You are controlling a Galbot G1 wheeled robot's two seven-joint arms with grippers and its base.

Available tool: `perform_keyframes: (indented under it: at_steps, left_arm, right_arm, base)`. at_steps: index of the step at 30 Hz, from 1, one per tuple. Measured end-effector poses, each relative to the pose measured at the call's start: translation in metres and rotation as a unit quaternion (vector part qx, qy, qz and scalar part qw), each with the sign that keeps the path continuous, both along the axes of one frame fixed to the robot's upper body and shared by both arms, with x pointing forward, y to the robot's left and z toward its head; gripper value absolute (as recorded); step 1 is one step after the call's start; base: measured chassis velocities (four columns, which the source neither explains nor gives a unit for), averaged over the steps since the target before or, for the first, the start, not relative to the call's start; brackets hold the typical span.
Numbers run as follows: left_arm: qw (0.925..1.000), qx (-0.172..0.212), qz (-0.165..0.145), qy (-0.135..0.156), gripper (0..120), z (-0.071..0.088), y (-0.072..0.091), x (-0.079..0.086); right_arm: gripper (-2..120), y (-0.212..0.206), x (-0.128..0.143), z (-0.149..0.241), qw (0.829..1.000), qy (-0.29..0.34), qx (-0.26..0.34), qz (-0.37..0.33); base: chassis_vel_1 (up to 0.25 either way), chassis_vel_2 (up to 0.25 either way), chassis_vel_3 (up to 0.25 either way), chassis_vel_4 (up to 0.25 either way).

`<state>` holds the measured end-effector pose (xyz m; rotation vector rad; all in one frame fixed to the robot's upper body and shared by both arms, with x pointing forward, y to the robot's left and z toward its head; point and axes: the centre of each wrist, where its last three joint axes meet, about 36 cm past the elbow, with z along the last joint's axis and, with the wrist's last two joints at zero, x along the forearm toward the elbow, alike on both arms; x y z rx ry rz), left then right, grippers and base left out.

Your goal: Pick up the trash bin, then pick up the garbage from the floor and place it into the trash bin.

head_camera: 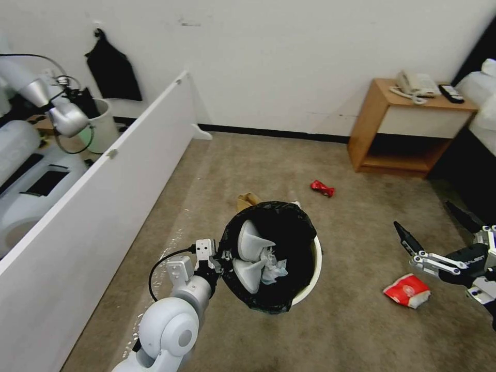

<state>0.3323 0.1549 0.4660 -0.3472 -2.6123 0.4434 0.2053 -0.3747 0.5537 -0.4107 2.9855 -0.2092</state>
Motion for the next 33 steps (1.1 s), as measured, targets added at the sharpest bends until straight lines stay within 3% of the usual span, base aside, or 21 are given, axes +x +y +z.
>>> perform_keyframes:
  at_steps: [11, 16, 21, 24, 33]
  left_arm:
    - [0.9997, -0.005, 0.021, -0.009, 1, 0.001, 0.009, 0.0]
    - [0.999, -0.003, 0.042, -0.011, 1, -0.001, 0.016, 0.002]
    - [0.9988, -0.002, 0.049, -0.009, 1, -0.003, 0.017, 0.004]
    - [0.9982, 0.001, 0.06, -0.005, 1, -0.006, 0.019, 0.009]
    - [0.9981, 0.004, 0.061, -0.001, 1, -0.01, 0.017, 0.013]
  right_arm:
    - [100, -0.033, 0.072, -0.021, 0.997, 0.081, -0.008, 0.011]
    - [100, -0.068, 0.113, -0.052, 0.991, 0.132, -0.025, 0.007]
    - [100, -0.086, 0.123, -0.057, 0.988, 0.146, -0.041, 0.005]
    - [100, -0.119, 0.14, -0.061, 0.984, 0.168, -0.062, 0.007]
    - [100, -0.152, 0.148, -0.069, 0.978, 0.195, -0.076, 0.005]
  base:
    - [0.0, 0.0, 0.0, 0.0]
    - [0.0, 0.0, 0.0, 0.0]
    - [0.0, 0.0, 0.0, 0.0]
    - [0.0, 0.0, 0.0, 0.0]
    - [0.0, 0.0, 0.0, 0.0]
